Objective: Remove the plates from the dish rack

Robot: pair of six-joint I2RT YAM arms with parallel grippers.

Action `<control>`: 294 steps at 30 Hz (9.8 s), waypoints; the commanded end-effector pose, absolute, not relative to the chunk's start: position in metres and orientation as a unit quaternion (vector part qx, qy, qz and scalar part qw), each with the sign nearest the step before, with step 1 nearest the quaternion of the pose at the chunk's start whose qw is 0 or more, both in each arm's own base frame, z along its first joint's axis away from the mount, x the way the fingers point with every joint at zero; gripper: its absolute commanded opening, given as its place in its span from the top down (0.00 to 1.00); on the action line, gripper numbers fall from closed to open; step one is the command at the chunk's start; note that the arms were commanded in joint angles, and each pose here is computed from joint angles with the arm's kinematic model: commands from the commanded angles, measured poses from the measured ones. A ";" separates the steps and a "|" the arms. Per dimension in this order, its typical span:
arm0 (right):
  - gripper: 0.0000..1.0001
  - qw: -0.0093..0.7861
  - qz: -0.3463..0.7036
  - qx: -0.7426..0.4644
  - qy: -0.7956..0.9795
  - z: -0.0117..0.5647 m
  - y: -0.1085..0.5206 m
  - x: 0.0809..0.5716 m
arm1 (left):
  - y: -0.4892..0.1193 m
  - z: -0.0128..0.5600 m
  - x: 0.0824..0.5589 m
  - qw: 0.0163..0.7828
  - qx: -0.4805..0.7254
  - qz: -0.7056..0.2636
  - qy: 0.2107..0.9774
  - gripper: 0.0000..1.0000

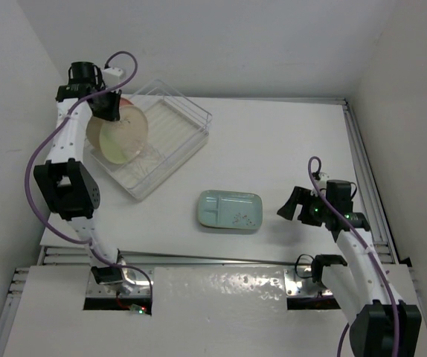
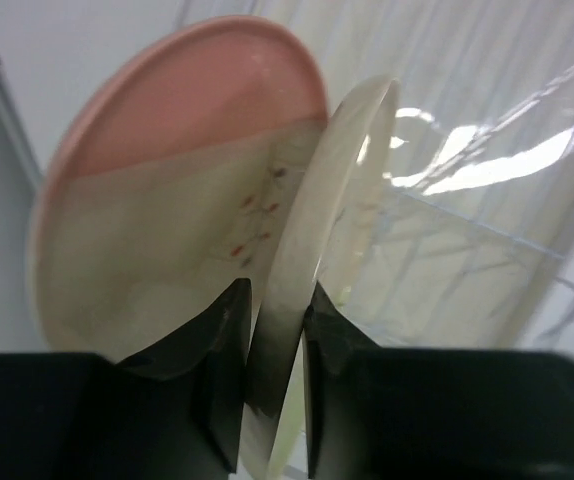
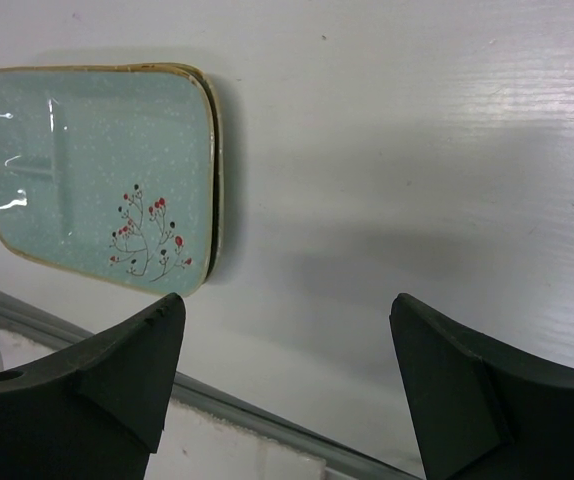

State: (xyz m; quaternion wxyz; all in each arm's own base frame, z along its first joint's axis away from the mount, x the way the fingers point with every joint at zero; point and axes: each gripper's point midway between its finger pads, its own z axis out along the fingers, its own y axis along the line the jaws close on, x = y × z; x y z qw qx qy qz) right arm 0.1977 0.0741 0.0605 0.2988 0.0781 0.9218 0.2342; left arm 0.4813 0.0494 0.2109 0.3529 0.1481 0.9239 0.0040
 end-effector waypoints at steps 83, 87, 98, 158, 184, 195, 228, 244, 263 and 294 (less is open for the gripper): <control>0.18 0.369 0.268 0.170 0.874 0.094 0.076 0.230 | -0.407 0.224 0.454 0.392 0.297 -0.460 0.739 1.00; 0.18 0.368 0.269 0.175 0.873 0.091 0.076 0.234 | -0.402 0.202 0.476 0.384 0.243 -0.470 0.756 1.00; 0.18 0.361 0.273 0.166 0.876 0.093 0.078 0.241 | -0.377 0.185 0.522 0.421 0.170 -0.442 0.773 1.00; 0.13 0.527 0.078 0.206 0.821 0.223 0.000 0.183 | -0.551 0.002 0.343 0.184 0.177 -0.464 0.848 0.69; 0.09 0.537 0.084 0.183 0.819 0.250 0.004 0.191 | -0.503 0.236 0.455 0.514 0.303 -0.273 0.755 0.39; 0.09 0.469 0.156 0.070 0.866 0.221 0.044 0.211 | -0.153 0.325 0.511 0.531 0.177 0.025 0.829 0.29; 0.16 0.449 0.210 0.080 0.865 0.213 0.061 0.230 | 0.106 0.211 0.513 0.401 0.160 0.028 0.902 0.95; 0.20 0.470 0.207 0.083 0.854 0.221 0.058 0.235 | 0.071 0.291 0.491 0.495 0.242 0.005 0.834 1.00; 0.21 0.480 0.207 0.071 0.849 0.223 0.059 0.251 | 0.084 0.423 0.501 0.640 0.183 0.089 0.741 1.00; 0.09 0.469 0.376 -0.163 0.783 0.313 0.208 0.372 | -0.145 0.422 0.434 0.580 0.289 -0.282 0.708 1.00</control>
